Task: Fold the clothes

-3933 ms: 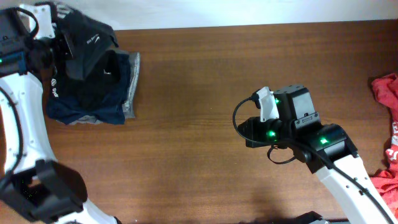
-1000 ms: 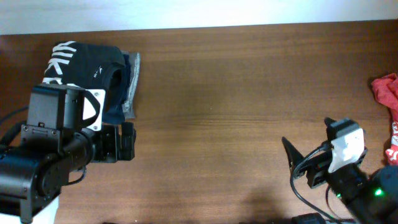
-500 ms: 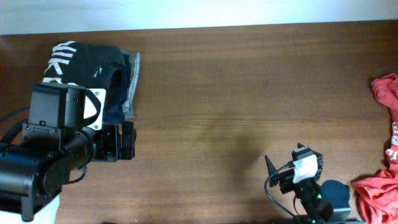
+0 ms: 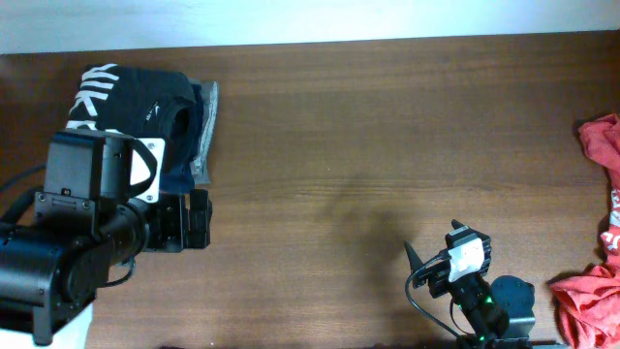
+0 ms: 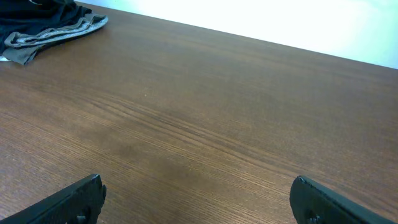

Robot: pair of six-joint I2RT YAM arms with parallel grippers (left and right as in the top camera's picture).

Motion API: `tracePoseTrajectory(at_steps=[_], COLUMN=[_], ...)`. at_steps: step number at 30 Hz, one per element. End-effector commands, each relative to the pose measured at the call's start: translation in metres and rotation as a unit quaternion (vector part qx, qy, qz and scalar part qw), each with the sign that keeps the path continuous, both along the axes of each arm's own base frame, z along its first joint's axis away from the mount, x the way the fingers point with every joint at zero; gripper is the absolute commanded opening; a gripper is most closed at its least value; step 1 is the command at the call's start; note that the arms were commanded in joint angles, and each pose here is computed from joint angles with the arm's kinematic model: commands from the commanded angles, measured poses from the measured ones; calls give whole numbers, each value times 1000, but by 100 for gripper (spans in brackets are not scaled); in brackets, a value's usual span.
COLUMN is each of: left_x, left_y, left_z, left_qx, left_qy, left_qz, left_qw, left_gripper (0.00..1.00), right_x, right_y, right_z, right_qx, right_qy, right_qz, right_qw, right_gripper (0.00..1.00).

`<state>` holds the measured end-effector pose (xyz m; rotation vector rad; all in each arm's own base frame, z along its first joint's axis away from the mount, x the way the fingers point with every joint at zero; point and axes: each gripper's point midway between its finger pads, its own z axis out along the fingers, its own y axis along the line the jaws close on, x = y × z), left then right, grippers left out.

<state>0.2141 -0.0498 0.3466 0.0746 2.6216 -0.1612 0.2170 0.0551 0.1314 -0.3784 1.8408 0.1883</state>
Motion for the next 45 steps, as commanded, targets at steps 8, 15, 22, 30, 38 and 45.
tracePoseTrajectory(at_steps=[8,15,22,30,38,45], left_x=[0,2,28,2,4,9], left_y=[1,21,11,11,11,10], left_z=[1,30,20,-116,-172,-206], left_qx=[2,7,-50,-68,-74,-69], left_qy=[-2,-107,-313,-358,-388,-367], left_qz=[6,44,38,27,27,27], left_qw=[1000,993,948,931,918,927], left_gripper=[99,99,99,99,99,99], right_x=[0,0,0,0,0,0], right_y=[0,0,0,0,0,0], right_z=[-1,-1,-1,-1,-1,-1], right_qx=[-1,-1,-1,-1,-1,-1], right_qy=[-3,-3,-3,-2,-2,-2], right_qz=[3,3,3,3,3,3], right_qw=[1000,1000,1000,1000,1000,1000], right_gripper=[99,99,99,99,99,99])
